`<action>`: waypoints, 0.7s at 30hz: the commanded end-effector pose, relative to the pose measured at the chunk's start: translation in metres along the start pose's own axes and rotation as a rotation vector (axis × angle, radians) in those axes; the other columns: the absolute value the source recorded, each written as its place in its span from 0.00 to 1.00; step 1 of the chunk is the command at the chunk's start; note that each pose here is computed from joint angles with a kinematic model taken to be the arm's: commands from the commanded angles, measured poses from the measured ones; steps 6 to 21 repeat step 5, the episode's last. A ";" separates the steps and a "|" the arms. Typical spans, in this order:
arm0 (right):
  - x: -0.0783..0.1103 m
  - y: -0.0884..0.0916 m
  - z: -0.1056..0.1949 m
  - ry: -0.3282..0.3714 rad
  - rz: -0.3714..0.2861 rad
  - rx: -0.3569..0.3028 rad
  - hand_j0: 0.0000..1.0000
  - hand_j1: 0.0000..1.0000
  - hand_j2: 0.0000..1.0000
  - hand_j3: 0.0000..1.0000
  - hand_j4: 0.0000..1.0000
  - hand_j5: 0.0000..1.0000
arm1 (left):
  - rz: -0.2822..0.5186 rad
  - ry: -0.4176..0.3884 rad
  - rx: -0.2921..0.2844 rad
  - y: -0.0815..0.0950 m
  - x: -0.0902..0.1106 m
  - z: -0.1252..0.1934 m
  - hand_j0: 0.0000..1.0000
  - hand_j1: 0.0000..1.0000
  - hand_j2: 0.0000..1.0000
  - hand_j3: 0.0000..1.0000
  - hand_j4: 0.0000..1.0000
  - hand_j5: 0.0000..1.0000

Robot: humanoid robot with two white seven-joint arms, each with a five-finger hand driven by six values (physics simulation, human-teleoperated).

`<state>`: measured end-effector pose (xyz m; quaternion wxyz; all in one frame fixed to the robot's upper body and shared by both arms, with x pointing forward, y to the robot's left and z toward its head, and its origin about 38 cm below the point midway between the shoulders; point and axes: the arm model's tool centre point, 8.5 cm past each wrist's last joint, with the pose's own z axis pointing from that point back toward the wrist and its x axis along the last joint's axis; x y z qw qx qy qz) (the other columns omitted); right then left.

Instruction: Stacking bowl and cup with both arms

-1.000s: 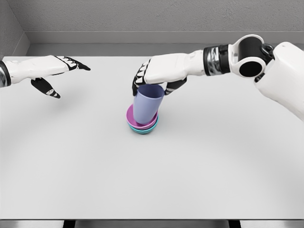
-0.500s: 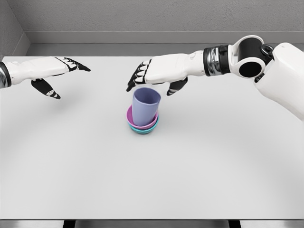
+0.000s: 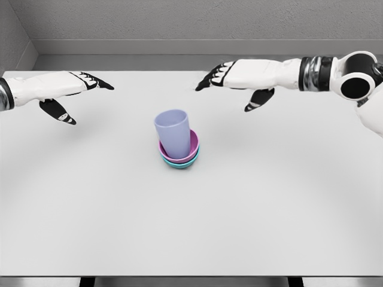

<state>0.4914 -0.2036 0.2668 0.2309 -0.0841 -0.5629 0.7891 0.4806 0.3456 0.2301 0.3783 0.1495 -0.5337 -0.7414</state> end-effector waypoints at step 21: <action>-0.040 0.022 0.038 0.132 -0.104 -0.008 1.00 1.00 1.00 1.00 1.00 1.00 | 0.029 0.020 -0.005 -0.006 -0.008 0.002 1.00 1.00 1.00 1.00 1.00 1.00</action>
